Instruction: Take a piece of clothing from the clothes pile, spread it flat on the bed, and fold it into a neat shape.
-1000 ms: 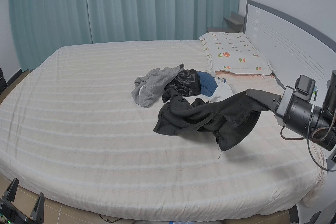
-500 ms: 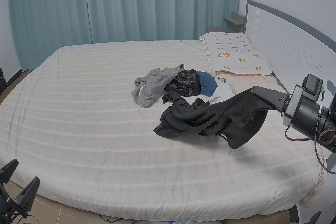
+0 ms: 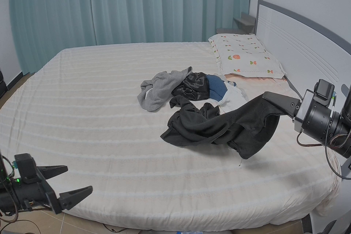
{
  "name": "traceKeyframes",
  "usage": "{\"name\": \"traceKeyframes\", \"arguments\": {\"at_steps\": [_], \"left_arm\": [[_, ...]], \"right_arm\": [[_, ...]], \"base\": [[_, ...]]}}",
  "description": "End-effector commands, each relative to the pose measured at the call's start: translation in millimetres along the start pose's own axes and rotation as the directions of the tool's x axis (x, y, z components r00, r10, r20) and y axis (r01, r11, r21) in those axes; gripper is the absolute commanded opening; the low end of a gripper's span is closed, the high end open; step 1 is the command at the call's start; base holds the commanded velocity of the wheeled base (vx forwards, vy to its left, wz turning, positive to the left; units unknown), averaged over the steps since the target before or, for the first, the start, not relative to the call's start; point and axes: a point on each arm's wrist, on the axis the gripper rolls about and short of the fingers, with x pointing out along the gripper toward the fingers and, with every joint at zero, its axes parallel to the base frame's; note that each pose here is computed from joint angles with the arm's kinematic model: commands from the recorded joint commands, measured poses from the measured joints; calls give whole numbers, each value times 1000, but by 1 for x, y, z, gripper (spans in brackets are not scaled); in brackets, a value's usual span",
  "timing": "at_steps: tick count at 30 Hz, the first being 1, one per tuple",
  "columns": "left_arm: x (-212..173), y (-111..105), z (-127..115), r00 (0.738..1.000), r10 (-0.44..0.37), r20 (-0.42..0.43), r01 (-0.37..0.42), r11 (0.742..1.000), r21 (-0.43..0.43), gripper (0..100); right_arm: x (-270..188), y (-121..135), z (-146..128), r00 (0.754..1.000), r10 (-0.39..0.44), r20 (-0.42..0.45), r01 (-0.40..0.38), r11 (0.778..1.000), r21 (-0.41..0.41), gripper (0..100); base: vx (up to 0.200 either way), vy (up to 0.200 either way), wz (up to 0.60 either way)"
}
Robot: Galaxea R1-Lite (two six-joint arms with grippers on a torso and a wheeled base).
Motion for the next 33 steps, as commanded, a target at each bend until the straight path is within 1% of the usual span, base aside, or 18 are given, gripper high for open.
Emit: {"name": "traceKeyframes", "arguments": {"at_steps": [1, 4, 5, 6, 7, 8, 11, 12, 13, 15, 16, 17, 19, 20, 23, 24, 29, 33], "left_arm": [[83, 12, 6, 977, -35, -209, 53, 995, 83, 100], [125, 17, 6, 974, 18, -228, 10, 993, 120, 100], [130, 17, 6, 974, 27, -227, 1, 992, 123, 100], [144, 16, 5, 973, 49, -224, -20, 991, 132, 100], [144, 16, 5, 973, 49, -224, -20, 991, 132, 100], [164, 14, 1, 968, 84, -235, -57, 991, 123, 100], [196, 2, -3, 961, 84, -263, -60, 993, 97, 100], [200, 0, -2, 962, 85, -260, -63, 994, 92, 100], [211, -5, 0, 964, 80, -254, -61, 995, 82, 100], [225, -11, 3, 968, 63, -245, -45, 996, 78, 100], [227, -11, 3, 968, 61, -242, -43, 996, 79, 100], [239, -13, 5, 970, 60, -235, -42, 996, 81, 100], [251, -15, 6, 971, 59, -234, -40, 996, 85, 100], [264, -15, 5, 970, 69, -232, -50, 995, 86, 100], [283, -14, 1, 964, 125, -233, -104, 990, 100, 100], [292, -16, -2, 964, 128, -234, -106, 989, 105, 100], [325, -20, -7, 968, 124, -217, -101, 988, 113, 100], [341, -23, -11, 970, 117, -212, -97, 990, 102, 100]], "right_arm": [[7, -12, -1, 999, -44, -11, 44, 999, 7, 0], [6, -11, 0, 999, -45, -6, 45, 999, 4, 0], [6, -11, 0, 999, -43, -4, 43, 999, 2, 0], [6, -10, 1, 999, -40, 2, 40, 999, 1, 0], [6, -10, 1, 999, -40, 2, 40, 999, 1, 0], [6, -8, 4, 999, -32, 13, 32, 999, -2, 0], [7, -5, 7, 999, -24, 24, 24, 1000, -11, 0], [7, -5, 7, 999, -21, 25, 21, 1000, -12, 0], [8, -4, 8, 999, -17, 28, 17, 1000, -17, 0], [9, -2, 9, 1000, -8, 30, 9, 1000, -23, 0], [9, -1, 9, 1000, -6, 30, 7, 1000, -22, 0], [9, 0, 10, 999, 3, 33, -2, 1000, -23, 0], [9, 1, 10, 999, 12, 39, -11, 1000, -25, 0], [10, 3, 10, 998, 31, 48, -30, 999, -29, 0], [11, 6, 11, 997, 51, 65, -48, 998, -33, 0], [12, 7, 12, 996, 59, 74, -56, 998, -36, 0], [12, 9, 12, 995, 73, 74, -70, 997, -34, 0], [13, 12, 9, 994, 84, 64, -82, 996, -32, 0]], "base": [[0, 0, 0], [0, 0, 0], [0, 0, 0], [0, 0, 0], [0, 0, 0], [0, 0, 0], [0, 0, 0], [0, 0, 0], [0, 0, 0], [0, 0, 0], [0, 0, 0], [0, 0, 0], [0, 0, 0], [0, 0, 0], [0, 0, 0], [0, 0, 0], [0, 0, 0], [0, 0, 0]]}}
